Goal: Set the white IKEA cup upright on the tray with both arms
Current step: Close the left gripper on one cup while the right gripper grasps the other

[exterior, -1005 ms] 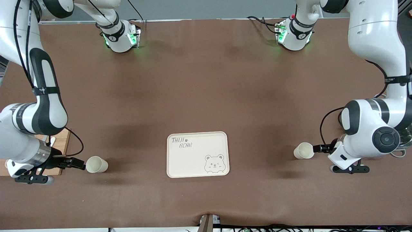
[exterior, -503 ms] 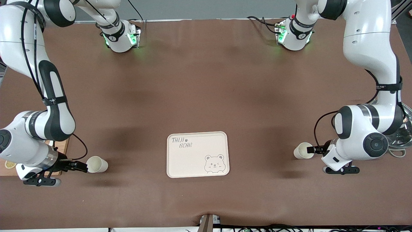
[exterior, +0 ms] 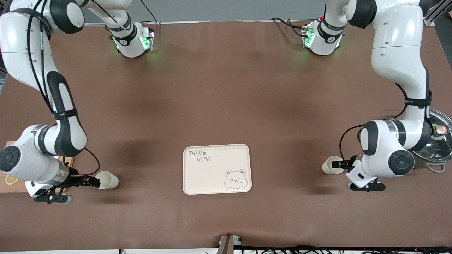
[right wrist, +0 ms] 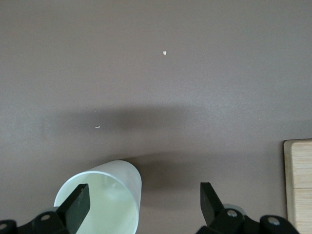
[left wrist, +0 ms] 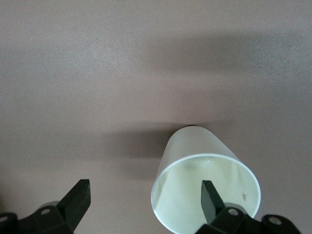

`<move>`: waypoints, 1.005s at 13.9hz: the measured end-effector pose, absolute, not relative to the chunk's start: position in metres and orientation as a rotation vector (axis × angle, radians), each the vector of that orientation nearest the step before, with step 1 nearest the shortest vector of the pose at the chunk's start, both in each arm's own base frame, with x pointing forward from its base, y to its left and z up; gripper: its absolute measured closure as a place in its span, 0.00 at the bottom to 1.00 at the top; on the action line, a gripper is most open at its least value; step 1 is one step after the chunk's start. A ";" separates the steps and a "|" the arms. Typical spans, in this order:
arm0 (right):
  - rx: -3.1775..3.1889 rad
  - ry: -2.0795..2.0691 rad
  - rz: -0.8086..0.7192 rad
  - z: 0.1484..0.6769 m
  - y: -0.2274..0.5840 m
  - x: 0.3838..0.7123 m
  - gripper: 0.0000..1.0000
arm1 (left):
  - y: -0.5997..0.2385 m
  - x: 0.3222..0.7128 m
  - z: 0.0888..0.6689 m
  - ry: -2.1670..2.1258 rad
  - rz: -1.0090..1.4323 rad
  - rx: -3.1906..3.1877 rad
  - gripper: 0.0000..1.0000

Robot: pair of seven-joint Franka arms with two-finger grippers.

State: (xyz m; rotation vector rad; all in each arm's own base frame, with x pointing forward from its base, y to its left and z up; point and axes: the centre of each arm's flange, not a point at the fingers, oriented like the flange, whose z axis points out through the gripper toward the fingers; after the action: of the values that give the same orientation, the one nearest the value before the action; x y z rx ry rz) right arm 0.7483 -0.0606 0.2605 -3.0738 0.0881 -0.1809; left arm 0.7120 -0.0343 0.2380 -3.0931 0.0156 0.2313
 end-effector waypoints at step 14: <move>-3.069 0.078 -0.066 0.214 -0.053 0.738 0.00 | -0.038 0.715 0.244 0.019 0.198 -3.140 0.96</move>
State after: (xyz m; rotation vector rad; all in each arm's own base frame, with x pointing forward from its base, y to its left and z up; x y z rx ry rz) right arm 0.7376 -0.0532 0.2143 -3.0685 0.0780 -0.0655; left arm 0.7148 -0.0384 0.2443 -3.1396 0.0191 0.1985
